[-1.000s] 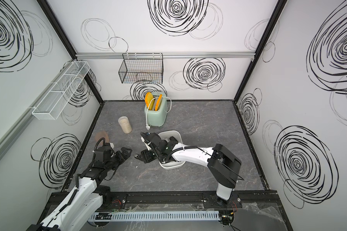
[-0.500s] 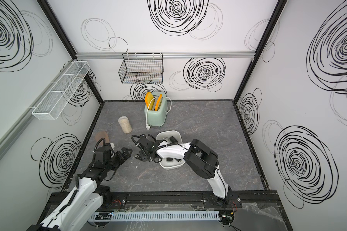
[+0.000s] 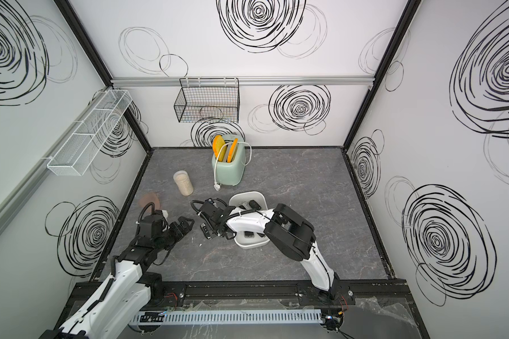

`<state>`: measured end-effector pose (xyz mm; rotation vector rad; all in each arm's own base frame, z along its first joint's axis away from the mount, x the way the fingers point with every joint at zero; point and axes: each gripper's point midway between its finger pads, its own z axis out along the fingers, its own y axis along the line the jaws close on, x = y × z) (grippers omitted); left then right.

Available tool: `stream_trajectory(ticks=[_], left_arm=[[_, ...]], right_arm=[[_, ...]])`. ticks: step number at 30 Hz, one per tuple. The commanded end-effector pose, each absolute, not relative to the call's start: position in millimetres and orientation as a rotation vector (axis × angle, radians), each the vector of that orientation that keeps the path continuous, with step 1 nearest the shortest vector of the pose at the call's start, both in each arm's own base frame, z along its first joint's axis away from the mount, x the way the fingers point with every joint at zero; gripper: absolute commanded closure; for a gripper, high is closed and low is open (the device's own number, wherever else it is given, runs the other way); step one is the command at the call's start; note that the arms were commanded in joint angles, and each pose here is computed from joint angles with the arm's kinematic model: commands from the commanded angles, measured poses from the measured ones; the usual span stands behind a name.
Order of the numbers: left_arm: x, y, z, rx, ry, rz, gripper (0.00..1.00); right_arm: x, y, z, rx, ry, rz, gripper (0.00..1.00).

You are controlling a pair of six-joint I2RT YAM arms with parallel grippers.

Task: Place the car key into the storage box
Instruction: Pick up the car key from the center of the board.

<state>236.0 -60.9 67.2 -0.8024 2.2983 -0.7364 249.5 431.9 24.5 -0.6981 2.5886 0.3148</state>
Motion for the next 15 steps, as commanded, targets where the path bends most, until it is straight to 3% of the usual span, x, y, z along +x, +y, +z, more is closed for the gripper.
stream_trajectory(ticks=[1, 9, 15], left_arm=[[240, -62, 71, -0.773, 2.274, -0.75, 0.02], [240, -62, 71, -0.772, 2.275, -0.751, 0.02], [239, -63, 70, -0.773, 2.279, -0.751, 0.02]], right_arm=[[244, 418, 13, -0.74, 2.627, 0.223, 0.54], [226, 409, 8, -0.791, 2.648, 0.197, 0.51], [225, 409, 4, -0.811, 2.656, 0.189, 0.68]])
